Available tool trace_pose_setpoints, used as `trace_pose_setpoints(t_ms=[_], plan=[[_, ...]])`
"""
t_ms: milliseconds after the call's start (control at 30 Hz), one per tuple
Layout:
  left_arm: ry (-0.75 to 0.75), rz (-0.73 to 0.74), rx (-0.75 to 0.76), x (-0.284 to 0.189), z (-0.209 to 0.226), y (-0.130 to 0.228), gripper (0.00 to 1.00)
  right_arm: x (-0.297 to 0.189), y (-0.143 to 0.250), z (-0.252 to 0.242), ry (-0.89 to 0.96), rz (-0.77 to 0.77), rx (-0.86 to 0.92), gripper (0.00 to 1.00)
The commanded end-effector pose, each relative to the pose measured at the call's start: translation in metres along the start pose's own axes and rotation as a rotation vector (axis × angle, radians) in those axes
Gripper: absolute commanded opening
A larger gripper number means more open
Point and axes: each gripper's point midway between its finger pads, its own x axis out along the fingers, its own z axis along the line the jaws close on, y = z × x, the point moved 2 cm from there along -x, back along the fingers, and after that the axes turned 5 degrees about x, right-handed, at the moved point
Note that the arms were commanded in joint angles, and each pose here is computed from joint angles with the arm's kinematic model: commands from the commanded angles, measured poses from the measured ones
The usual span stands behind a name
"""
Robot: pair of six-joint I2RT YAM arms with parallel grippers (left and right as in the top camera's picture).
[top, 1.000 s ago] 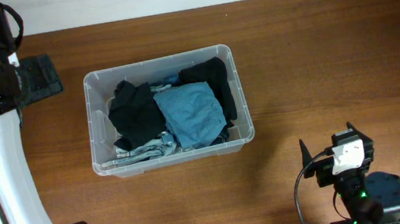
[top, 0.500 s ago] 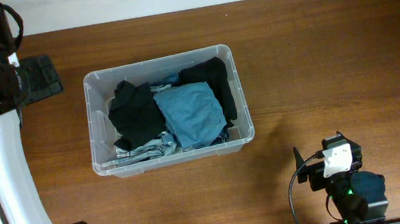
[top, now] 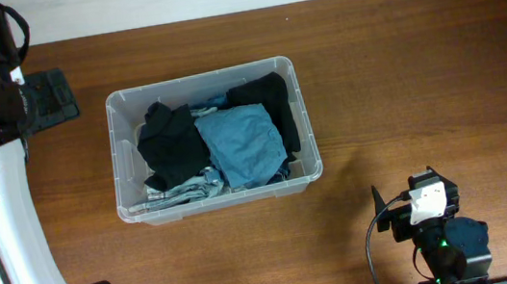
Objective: Pack container
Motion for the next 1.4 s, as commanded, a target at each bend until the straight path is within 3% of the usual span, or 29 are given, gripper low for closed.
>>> trace_pose_setpoints(t_ms=[0,467,633,833,1000,1367], plan=[[-0.006,0.0,-0.012,0.0,0.002,0.0,0.99,0.001,0.002,-0.001,0.001,-0.002,0.012,0.98],[-0.006,-0.024,-0.013,-0.02,0.009,0.009,0.99,0.001,0.002,-0.001,0.001,-0.002,0.012,0.98],[-0.011,-0.235,-0.059,-0.05,0.021,-0.008,0.99,0.001,0.002,-0.001,0.001,-0.002,0.012,0.99],[0.095,-0.398,0.062,-0.04,0.0,-0.007,0.99,0.001,0.002,-0.001,0.001,-0.002,0.012,0.99],[0.161,-0.45,0.061,-0.008,-0.018,0.032,0.99,0.001,0.002,-0.001,0.001,-0.002,0.012,0.99],[0.279,-0.6,0.056,0.032,-0.043,0.167,0.99,0.001,0.002,-0.001,0.001,-0.002,0.012,0.99]])
